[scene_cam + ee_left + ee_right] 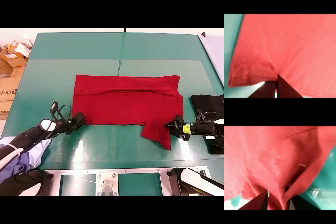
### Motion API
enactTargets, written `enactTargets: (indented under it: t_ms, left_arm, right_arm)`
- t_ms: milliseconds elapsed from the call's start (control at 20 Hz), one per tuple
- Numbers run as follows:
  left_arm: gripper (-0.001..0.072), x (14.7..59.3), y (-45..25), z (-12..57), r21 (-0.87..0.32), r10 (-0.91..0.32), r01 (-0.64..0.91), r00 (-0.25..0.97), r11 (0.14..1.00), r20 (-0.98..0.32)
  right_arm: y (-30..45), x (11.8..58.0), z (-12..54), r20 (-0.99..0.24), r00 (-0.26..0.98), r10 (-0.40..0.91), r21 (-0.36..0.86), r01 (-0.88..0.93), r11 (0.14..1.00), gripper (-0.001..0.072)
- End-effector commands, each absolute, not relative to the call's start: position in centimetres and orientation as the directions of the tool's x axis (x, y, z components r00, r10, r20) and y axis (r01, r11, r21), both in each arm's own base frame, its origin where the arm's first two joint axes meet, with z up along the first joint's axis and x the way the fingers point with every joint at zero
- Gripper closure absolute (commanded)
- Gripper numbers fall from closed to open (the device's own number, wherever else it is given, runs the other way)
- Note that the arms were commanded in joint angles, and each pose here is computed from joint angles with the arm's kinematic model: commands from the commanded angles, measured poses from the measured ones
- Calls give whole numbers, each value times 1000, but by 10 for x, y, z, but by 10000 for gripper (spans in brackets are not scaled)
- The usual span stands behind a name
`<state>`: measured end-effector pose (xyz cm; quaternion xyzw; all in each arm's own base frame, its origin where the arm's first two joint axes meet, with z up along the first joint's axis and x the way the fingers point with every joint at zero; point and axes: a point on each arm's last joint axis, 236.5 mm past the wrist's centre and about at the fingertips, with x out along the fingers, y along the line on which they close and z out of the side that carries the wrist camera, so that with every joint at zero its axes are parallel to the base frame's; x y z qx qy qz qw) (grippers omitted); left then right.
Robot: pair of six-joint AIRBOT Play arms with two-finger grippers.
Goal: Fold the shirts.
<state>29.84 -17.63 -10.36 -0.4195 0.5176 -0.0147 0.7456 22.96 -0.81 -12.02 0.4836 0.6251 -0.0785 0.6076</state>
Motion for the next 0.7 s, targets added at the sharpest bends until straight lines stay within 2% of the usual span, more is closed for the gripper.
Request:
enactTargets:
  t_ms: [0, 50, 100, 150, 350, 550, 650]
  left_arm:
    - [685, 298, -178, -102, -640, -463, -384, 460, 666, -758]
    - [684, 295, -180, -103, -637, -471, -373, 447, 675, -761]
    - [685, 293, -181, -103, -635, -478, -361, 436, 684, -763]
    - [685, 289, -182, -104, -633, -487, -363, 419, 684, -766]
    - [685, 280, -157, -83, -610, -505, -278, 368, 742, -781]
    - [686, 268, -137, -56, -539, -467, -188, 322, 821, -824]
    - [686, 262, -143, -47, -541, -490, -153, 274, 827, -828]
  right_arm:
    - [-21, 207, -122, -859, 126, 497, 431, 702, 567, 411]
    - [-21, 206, -122, -856, 126, 501, 432, 707, 561, 518]
    - [-20, 204, -121, -854, 121, 506, 432, 706, 561, 657]
    - [-18, 203, -121, -851, 116, 512, 433, 706, 561, 690]
    - [-20, 199, -113, -851, 77, 520, 421, 693, 585, 691]
    - [-29, 182, -84, -859, -28, 511, 346, 705, 620, 691]
    - [-32, 192, -67, -870, 13, 493, 368, 685, 629, 691]
